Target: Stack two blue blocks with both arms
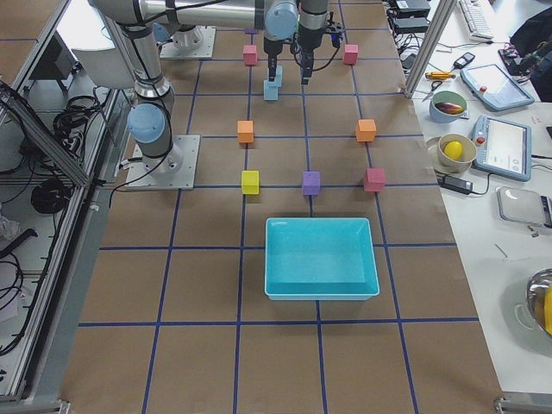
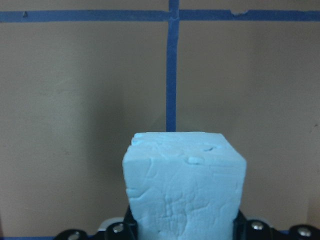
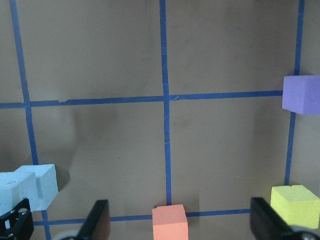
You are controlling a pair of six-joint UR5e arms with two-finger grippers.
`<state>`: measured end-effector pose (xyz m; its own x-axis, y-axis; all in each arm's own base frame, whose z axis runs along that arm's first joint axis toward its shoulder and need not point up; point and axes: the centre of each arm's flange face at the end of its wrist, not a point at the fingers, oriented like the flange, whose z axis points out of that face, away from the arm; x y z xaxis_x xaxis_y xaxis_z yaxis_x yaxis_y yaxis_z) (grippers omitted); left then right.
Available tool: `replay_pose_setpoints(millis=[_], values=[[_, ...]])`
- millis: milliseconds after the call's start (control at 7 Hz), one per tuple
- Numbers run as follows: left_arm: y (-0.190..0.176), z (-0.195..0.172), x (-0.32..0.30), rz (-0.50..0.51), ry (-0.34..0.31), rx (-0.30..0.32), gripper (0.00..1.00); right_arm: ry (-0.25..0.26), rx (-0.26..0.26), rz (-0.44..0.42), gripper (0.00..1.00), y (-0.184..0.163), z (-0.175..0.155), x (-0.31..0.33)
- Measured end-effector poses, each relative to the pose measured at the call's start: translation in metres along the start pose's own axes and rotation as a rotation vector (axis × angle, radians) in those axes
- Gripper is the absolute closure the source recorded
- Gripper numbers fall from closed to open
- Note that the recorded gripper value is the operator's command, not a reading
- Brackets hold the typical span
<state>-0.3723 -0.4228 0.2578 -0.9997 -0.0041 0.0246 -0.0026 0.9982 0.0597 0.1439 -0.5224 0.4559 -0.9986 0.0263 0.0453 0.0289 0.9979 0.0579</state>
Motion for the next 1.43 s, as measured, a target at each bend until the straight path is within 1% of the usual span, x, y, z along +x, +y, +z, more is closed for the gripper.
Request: replay_pose_setpoints(millis=[429,714,1143,1286,1429], values=[[0.003,0.003,-0.001,-0.001,-0.003,-0.008,0.80,-0.012,0.001,-0.002,0.00,0.008,-0.008,-0.001],[0.004,0.005,0.000,-0.004,-0.004,-0.012,0.80,-0.055,0.003,-0.001,0.00,0.008,-0.009,-0.004],[0.010,0.009,-0.002,-0.003,-0.008,-0.018,0.79,-0.057,0.006,0.024,0.00,0.005,-0.011,0.009],[0.011,0.008,-0.001,-0.005,-0.006,-0.016,0.30,-0.055,0.008,0.034,0.00,0.007,-0.013,0.014],[0.010,0.007,-0.001,-0.009,-0.006,-0.016,0.00,-0.055,0.013,0.038,0.00,0.009,-0.016,0.016]])
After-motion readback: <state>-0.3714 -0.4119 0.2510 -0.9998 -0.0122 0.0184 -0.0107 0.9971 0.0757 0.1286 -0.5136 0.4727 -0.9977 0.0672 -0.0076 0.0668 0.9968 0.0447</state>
